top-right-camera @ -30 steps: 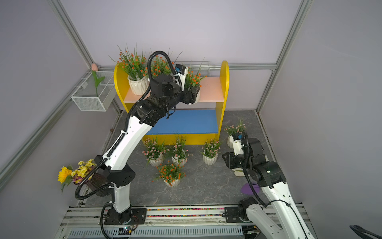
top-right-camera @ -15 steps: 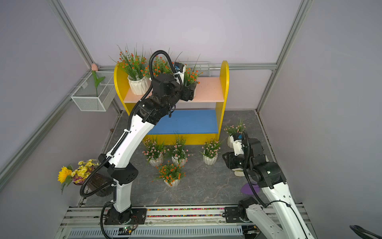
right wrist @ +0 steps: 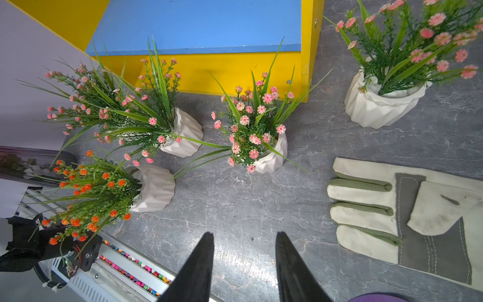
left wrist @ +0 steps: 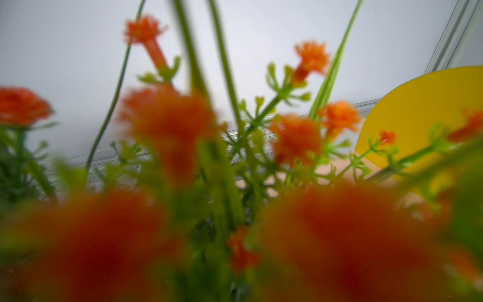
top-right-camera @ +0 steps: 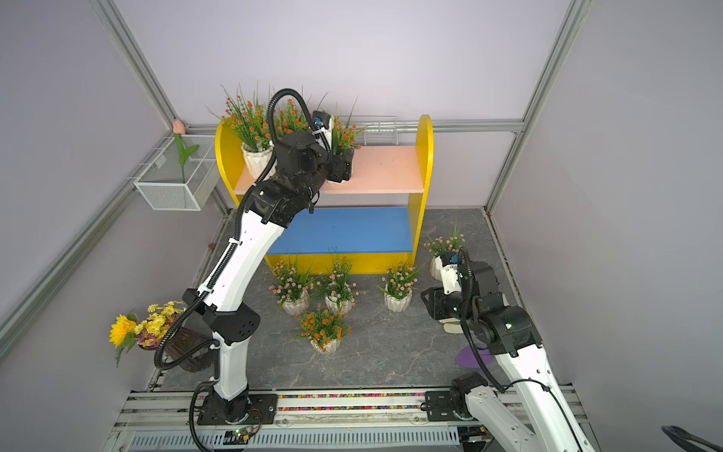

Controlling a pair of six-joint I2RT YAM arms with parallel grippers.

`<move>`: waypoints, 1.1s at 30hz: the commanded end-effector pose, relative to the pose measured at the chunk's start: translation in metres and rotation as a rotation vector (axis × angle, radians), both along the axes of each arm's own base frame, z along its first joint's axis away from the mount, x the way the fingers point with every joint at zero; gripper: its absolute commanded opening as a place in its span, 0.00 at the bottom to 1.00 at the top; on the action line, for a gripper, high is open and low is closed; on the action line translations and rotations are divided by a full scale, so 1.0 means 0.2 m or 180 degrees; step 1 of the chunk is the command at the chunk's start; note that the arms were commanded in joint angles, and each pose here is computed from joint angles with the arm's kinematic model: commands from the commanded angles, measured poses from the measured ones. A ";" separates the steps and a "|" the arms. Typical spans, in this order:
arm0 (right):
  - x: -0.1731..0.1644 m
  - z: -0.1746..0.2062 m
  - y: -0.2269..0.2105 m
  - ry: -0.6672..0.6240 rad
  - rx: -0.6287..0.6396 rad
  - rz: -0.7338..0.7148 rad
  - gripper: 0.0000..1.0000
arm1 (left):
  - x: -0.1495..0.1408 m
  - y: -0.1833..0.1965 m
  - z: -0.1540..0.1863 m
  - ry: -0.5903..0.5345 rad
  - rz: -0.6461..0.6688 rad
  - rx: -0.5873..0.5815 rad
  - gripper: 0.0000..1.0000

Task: Place the baby's breath potted plants on the rack by color
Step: Place the baby's breath potted plant on the rack.

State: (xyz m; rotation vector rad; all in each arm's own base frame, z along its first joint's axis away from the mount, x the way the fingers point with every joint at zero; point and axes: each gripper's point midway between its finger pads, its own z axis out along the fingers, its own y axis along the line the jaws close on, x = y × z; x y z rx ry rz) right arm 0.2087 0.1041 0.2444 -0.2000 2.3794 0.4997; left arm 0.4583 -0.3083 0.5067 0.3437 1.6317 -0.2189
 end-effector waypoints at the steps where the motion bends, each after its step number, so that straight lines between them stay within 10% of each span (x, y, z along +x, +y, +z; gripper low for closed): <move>1: 0.00 0.00 0.00 -0.0022 0.0013 0.0005 0.42 | 0.06 0.06 0.05 -0.0082 0.0047 -0.0142 0.20; 19: -0.01 0.00 -0.01 -0.0039 0.0007 -0.0008 0.42 | 0.07 -0.07 -0.02 0.0108 -0.0444 -0.0351 0.26; 29: -0.01 0.01 0.00 -0.0062 0.0019 0.0004 0.49 | 0.08 -0.04 -0.02 0.0128 -0.0312 -0.0350 0.88; 33: -0.01 0.01 -0.01 -0.0080 0.0031 0.0001 0.52 | 0.07 -0.05 -0.01 0.0118 -0.0346 -0.0356 0.95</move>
